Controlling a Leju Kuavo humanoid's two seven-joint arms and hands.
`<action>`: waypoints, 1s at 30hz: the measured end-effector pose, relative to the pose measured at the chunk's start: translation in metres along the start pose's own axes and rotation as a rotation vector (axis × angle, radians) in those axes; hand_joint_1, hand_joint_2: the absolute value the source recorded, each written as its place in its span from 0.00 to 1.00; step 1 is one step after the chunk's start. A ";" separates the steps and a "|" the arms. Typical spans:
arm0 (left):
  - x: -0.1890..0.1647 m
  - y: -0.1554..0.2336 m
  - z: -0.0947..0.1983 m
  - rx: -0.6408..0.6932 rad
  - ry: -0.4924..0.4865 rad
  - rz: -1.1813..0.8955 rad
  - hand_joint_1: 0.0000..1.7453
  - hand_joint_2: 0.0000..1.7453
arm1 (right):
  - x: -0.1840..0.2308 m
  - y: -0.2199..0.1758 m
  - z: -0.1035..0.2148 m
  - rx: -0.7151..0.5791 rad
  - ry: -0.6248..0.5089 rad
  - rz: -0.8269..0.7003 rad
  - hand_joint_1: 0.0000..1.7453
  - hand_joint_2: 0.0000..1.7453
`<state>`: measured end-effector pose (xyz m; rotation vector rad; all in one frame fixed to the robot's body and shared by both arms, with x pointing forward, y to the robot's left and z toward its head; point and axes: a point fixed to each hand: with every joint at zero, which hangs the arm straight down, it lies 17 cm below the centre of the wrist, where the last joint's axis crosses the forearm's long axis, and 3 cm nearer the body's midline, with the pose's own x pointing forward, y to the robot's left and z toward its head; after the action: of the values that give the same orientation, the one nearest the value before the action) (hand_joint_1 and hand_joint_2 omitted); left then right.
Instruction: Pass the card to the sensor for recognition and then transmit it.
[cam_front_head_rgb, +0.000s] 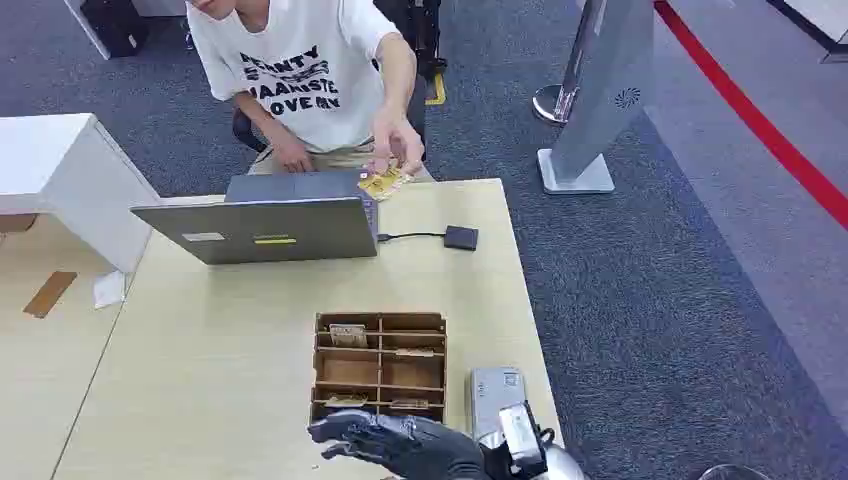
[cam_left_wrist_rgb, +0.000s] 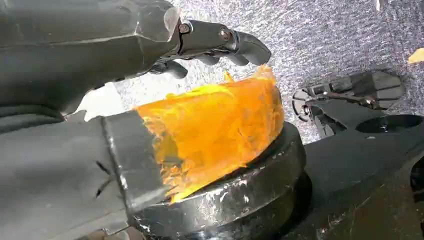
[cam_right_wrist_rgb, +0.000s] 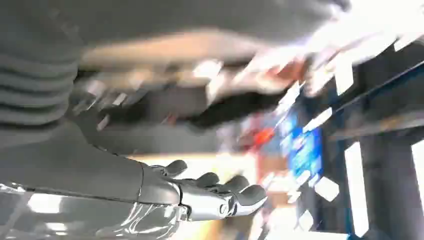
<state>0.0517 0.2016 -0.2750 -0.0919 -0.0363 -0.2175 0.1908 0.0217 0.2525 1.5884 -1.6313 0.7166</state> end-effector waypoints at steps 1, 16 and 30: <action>0.000 0.000 0.000 0.001 0.001 0.008 0.00 0.00 | -0.006 -0.013 -0.002 -0.045 0.042 0.098 0.00 1.00; -0.003 0.002 -0.001 0.018 0.015 -0.005 0.00 0.00 | 0.088 -0.105 -0.046 -0.434 -0.011 1.305 0.00 1.00; -0.006 -0.002 0.000 0.020 0.026 -0.103 0.00 0.00 | 0.127 -0.110 -0.062 -0.485 -0.099 1.865 0.00 1.00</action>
<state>0.0459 0.2008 -0.2755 -0.0669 -0.0172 -0.3215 0.3119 -0.0105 0.3800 -0.6445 -2.7564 0.8750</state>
